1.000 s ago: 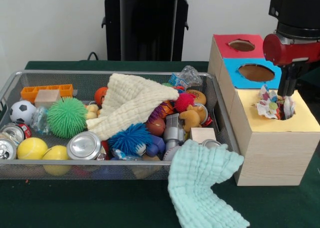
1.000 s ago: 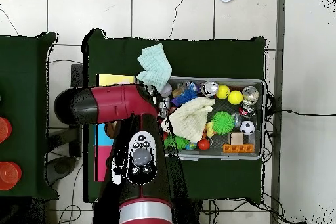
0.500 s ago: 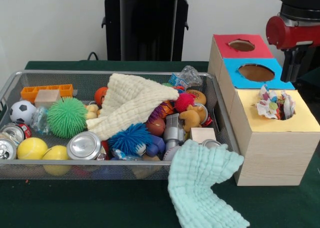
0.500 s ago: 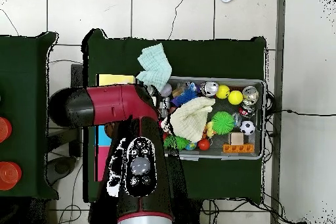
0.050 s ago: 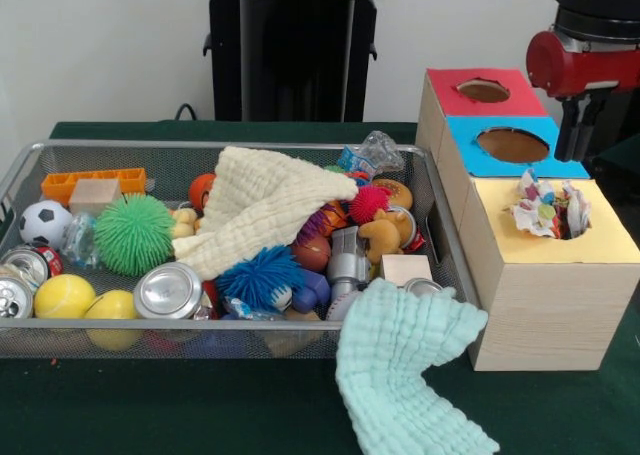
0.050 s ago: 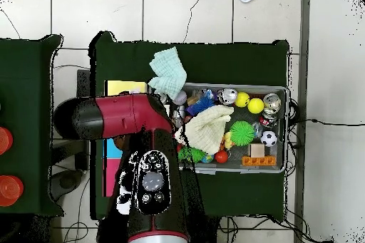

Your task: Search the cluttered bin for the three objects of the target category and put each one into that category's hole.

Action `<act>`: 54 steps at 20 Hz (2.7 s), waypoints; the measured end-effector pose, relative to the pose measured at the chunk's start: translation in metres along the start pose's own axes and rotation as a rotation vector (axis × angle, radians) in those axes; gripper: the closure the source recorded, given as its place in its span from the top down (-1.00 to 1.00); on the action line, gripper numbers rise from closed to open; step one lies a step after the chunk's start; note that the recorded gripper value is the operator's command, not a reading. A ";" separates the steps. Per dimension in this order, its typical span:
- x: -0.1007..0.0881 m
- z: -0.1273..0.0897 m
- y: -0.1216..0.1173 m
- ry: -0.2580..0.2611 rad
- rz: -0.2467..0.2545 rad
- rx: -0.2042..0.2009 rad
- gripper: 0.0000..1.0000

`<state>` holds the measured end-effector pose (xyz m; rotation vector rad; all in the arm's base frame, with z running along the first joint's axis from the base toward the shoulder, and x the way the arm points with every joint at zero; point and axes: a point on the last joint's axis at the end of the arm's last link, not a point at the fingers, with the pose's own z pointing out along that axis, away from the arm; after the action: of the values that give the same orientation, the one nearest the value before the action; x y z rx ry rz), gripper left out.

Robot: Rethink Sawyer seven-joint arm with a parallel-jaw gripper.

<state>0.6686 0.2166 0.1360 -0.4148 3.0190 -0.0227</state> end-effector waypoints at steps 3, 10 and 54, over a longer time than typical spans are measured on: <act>0.001 0.002 -0.001 0.004 0.002 0.000 -1.00; 0.006 0.008 -0.013 0.018 0.020 -0.002 -1.00; 0.018 0.050 -0.027 -0.014 0.056 -0.029 -1.00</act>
<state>0.6632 0.1859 0.0851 -0.3305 3.0192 0.0277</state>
